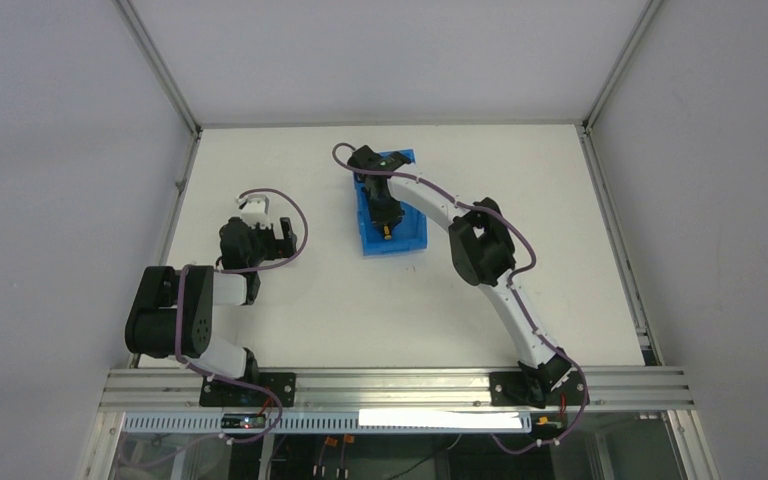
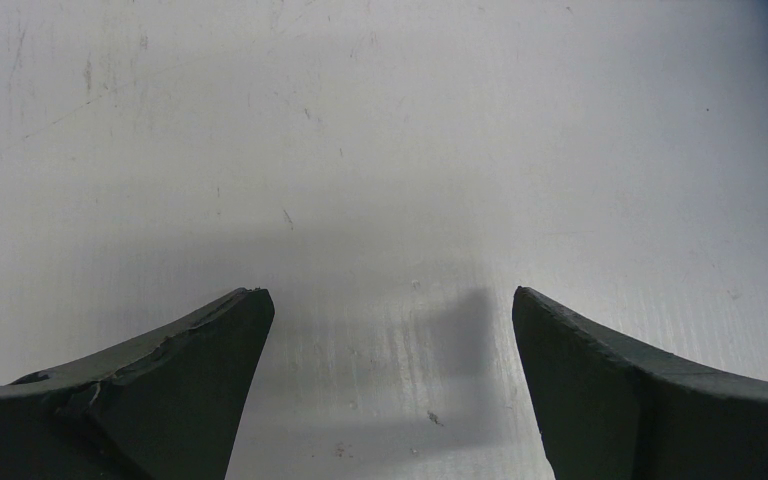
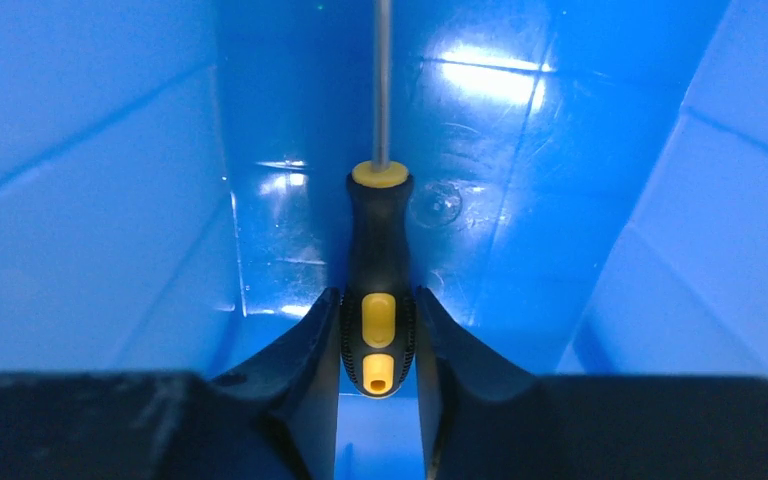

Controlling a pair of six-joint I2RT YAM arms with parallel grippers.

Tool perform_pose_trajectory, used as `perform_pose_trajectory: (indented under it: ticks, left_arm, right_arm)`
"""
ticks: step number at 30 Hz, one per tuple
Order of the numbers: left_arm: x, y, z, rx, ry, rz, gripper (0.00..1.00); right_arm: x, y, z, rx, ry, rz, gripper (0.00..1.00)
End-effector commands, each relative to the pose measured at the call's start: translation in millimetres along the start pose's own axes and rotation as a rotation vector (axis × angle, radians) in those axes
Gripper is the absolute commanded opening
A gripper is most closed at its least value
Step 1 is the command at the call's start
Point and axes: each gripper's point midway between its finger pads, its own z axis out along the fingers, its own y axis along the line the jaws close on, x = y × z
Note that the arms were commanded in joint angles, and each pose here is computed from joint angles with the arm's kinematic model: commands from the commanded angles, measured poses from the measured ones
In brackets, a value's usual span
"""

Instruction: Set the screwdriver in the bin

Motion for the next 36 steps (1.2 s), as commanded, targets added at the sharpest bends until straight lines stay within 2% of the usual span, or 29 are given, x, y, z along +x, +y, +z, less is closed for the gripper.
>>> perform_pose_trajectory:
  ticks: [1, 4, 11, 14, 17, 20, 22, 24, 28, 29, 36]
  left_arm:
    - [-21, 3, 3, -0.005, -0.065, 0.009, 0.99]
    - [-22, 3, 3, -0.005, -0.066, 0.009, 0.99]
    - [-21, 2, 3, -0.004, -0.065, 0.01, 0.99]
    - [-21, 3, 3, -0.005, -0.066, 0.009, 0.99]
    - [-21, 3, 3, -0.004, -0.066, 0.009, 0.99]
    - [-21, 3, 3, -0.005, -0.066, 0.008, 0.99]
    - [-22, 2, 3, -0.004, -0.066, 0.009, 0.99]
    - [-22, 3, 3, -0.005, -0.066, 0.009, 0.99]
    - [-21, 3, 3, -0.005, -0.066, 0.008, 0.99]
    - [-21, 2, 3, -0.004, -0.065, 0.009, 0.99]
    - [-21, 3, 3, -0.004, -0.065, 0.008, 0.99]
  right_arm:
    - [-10, 3, -22, 0.001, -0.055, 0.005, 0.47]
    - [-27, -3, -64, -0.001, -0.131, -0.006, 0.54]
    - [-62, -32, -184, 0.013, -0.366, -0.024, 0.6]
    - [-66, -48, -220, 0.017, -0.466, -0.034, 0.7]
    - [-65, -72, -238, 0.027, -0.541, -0.007, 0.8]
    - [-59, -106, -241, 0.017, -0.594, 0.049, 0.94]
    - [-55, -131, -237, -0.012, -0.641, 0.111, 0.98]
    - [-39, -157, -215, -0.024, -0.656, 0.154, 0.99]
    - [-20, -208, -197, -0.033, -0.764, 0.25, 0.99]
    - [-6, -217, -177, -0.026, -0.753, 0.264, 0.99]
    - [33, -270, -121, 0.006, -0.803, 0.43, 0.99]
